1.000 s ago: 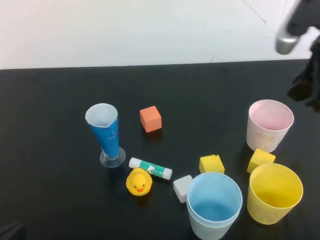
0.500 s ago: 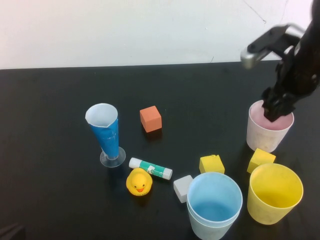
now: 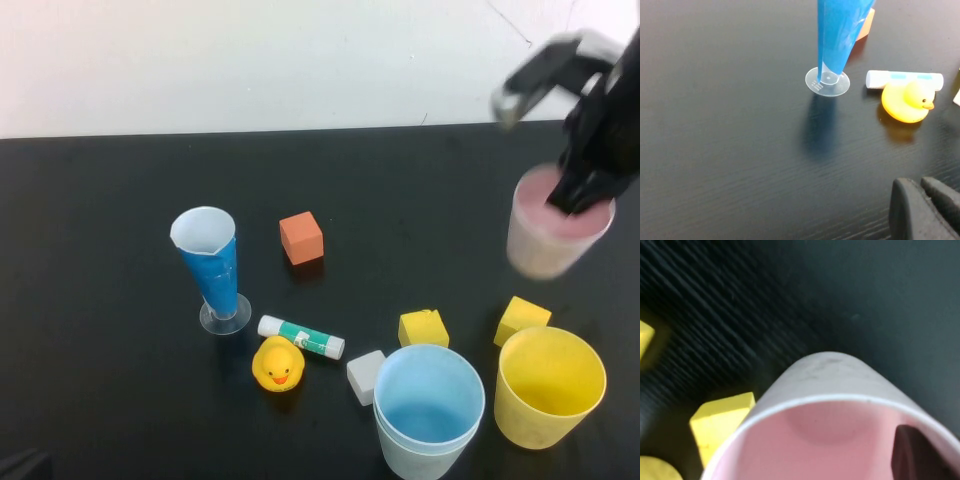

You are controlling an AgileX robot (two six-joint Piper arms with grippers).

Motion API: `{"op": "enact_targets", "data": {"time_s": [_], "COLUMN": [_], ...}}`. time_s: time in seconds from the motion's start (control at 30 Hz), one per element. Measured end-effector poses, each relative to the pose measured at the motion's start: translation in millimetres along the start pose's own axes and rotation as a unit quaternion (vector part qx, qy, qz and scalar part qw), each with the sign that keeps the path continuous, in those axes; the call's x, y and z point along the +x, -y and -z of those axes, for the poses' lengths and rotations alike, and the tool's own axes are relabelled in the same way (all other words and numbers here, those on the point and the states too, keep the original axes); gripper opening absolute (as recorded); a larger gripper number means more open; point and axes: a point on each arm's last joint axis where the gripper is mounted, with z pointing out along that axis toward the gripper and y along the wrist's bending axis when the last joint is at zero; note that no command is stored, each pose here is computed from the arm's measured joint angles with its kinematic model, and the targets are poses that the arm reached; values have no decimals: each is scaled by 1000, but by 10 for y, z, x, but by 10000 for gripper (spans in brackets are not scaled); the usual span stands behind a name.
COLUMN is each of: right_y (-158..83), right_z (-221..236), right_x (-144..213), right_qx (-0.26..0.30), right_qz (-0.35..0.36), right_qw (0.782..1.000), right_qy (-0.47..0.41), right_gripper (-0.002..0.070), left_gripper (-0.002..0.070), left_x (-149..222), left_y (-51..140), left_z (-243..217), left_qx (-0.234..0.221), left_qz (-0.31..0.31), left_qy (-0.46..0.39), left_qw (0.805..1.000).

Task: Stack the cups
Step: Pick up the pink cup, then place the pink cup on the yellow cup

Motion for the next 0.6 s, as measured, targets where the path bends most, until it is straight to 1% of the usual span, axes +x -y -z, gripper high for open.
{"op": "enact_targets", "data": {"time_s": [0.1,0.17,0.23,0.3,0.37,0.5,0.6], "right_y": [-33,-96,-186,-304,-445,-651,-699], "right_z": [449,768,1010,1182,1202,950,752], "right_x": [72,175,274,388,491,634,703], "right_qx": [27,38,34,16,-25,-104,-127], "right_qz": [3,2,0,4,12,31,32], "right_qw": [998,996,992,989,987,984,985], "right_qy": [50,85,118,147,159,141,112], "right_gripper": [17,17,17,17,17,17,17], "left_gripper": [1,1,1,1,1,1,1], "left_x": [0,1,1,1,1,1,1], "left_y": [1,0,0,0,0,0,0], "left_z": [0,0,0,0,0,0,0], "left_qx": [0,0,0,0,0,0,0], "left_qz": [1,1,1,1,1,1,1], "left_qy": [0,-1,-1,-1,-1,-1,-1], "left_qw": [1000,1000,1000,1000,1000,1000,1000]}}
